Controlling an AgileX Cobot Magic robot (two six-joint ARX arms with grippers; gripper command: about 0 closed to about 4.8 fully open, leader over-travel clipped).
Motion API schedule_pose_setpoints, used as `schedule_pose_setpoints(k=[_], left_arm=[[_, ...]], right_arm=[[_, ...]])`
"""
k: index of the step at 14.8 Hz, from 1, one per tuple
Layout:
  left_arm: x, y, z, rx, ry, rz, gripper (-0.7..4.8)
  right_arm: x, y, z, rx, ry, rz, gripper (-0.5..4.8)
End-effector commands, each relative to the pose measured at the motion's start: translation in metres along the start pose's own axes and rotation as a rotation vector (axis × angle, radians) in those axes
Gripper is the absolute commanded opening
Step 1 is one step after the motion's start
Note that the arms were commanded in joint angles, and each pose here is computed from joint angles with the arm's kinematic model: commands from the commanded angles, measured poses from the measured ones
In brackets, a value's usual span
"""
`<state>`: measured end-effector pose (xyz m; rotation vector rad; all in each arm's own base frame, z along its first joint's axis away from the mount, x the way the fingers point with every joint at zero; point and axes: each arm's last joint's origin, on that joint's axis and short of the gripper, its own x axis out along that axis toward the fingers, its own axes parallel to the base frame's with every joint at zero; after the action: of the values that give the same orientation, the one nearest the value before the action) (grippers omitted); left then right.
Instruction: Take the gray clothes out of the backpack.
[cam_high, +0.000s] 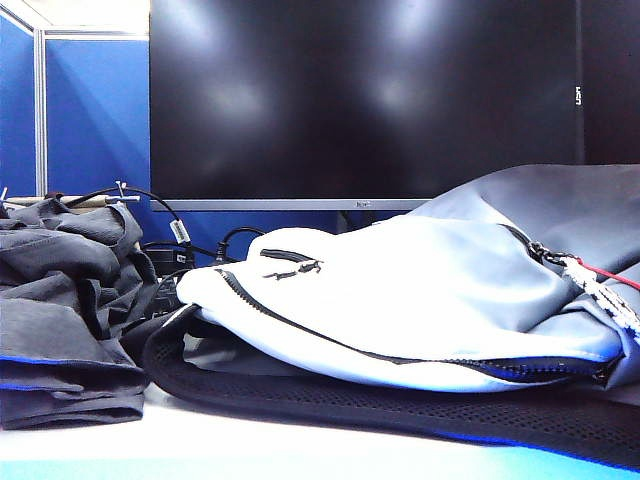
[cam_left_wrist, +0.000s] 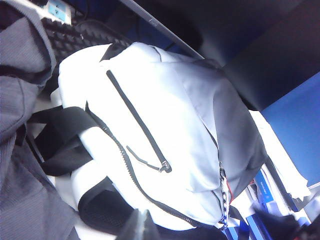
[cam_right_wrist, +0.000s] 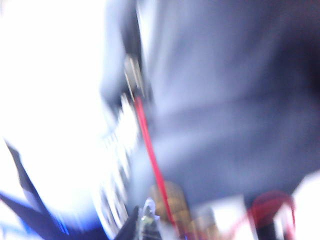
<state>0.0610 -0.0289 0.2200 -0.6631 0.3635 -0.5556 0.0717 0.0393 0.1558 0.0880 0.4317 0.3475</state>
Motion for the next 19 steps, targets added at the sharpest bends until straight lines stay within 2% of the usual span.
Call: schedule_pose_setpoints(k=[1,4,5,8,10,11,13,19], left_arm=[[-0.001,-0.001,0.001,0.005,-0.007,-0.010,-0.05],[-0.001,-0.001,0.002,0.026,-0.019,0.002,-0.05],[-0.002,0.002,0.004,0.136,-0.048,0.041,-0.05],[-0.004,0.005,0.012,0.327,-0.171,0.177,-0.05],[-0.004,0.005,0.015,0.507,-0.217,0.241,-0.05],[-0.005,0.007,0.017,0.598,-0.236,0.322,-0.05],[-0.004,0.011,0.017,0.599,-0.276,0.403,-0.05],[0.020,0.039,0.000,0.623,-0.417,0.345,-0.06]], right_arm=[[-0.001,-0.001,-0.005,-0.008,0.060,-0.009,-0.07],[-0.001,-0.001,-0.005,-0.007,0.055,-0.008,-0.07],[-0.001,-0.001,-0.005,-0.007,0.055,-0.008,-0.07],[-0.001,-0.001,-0.005,-0.007,0.054,-0.009,-0.07],[-0.001,-0.001,-0.005,-0.008,0.053,-0.015,-0.07],[-0.001,-0.001,-0.005,-0.007,0.053,-0.015,-0.07],[-0.001,-0.001,-0.005,-0.007,0.053,-0.015,-0.07],[-0.001,-0.001,-0.005,-0.008,0.053,-0.015,-0.07]])
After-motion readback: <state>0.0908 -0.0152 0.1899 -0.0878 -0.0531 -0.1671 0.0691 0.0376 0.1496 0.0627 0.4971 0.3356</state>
